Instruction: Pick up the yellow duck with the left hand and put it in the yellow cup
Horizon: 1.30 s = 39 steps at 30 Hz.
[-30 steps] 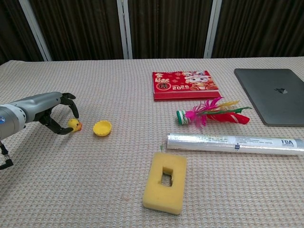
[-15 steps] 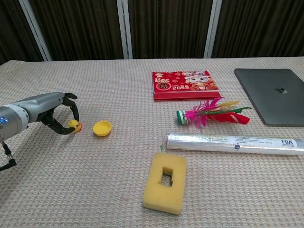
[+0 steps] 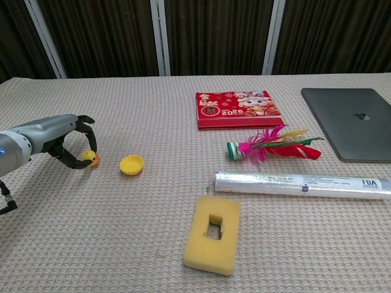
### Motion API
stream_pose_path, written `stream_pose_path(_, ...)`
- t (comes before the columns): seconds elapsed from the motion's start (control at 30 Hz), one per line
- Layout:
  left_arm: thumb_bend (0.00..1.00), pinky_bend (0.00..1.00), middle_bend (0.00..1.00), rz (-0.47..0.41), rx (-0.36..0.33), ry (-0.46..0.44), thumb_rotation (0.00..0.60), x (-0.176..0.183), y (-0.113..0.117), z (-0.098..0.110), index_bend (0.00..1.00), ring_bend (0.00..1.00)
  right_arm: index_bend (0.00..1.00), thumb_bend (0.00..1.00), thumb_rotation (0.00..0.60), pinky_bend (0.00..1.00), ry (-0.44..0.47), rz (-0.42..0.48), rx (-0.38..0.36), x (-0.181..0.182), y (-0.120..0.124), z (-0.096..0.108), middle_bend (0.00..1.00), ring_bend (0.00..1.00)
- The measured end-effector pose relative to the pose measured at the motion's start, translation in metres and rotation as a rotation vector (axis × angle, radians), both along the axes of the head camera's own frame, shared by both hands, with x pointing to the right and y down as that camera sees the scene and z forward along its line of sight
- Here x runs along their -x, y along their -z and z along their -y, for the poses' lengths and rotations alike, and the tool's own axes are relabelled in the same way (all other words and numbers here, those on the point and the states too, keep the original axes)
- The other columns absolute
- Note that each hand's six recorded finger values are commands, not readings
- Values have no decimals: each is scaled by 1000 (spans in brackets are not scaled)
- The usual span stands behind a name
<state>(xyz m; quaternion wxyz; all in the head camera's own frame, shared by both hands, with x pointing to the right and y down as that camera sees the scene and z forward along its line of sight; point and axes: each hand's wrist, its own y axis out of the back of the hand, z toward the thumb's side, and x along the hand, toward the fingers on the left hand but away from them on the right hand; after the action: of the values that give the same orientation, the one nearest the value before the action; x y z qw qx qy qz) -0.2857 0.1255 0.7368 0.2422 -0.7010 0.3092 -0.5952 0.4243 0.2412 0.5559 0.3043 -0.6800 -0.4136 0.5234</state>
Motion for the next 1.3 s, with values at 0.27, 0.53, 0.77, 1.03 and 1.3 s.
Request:
stream_pose_path(0.27, 381, 0, 0, -25, -44, 17, 600, 5, 16, 11, 474, 0, 428, 21, 600, 54, 1, -4, -2, 0, 0, 0, 172, 123)
stream_pose_path(0.53, 382, 0, 0, -65, -73, 2, 600, -10, 30, 17, 475, 0, 429, 21, 600, 54, 3, -8, -4, 0, 0, 1, 170, 123)
stream_pose_path(0.77, 380, 0, 0, -94, -106, -36, 600, -38, 38, 28, 474, 0, 431, 21, 600, 54, 5, -8, -8, 1, 0, 1, 168, 123)
stream_pose_path(1.03, 382, 0, 0, -111, -98, -69, 600, -64, 33, 23, 475, 0, 431, 20, 600, 53, 2, -6, -11, -1, 1, 1, 167, 122)
stream_pose_path(1.3, 382, 0, 0, -135, -58, -50, 600, -75, 26, 8, 475, 0, 432, 21, 600, 54, 1, -7, -13, -3, 2, 0, 166, 123)
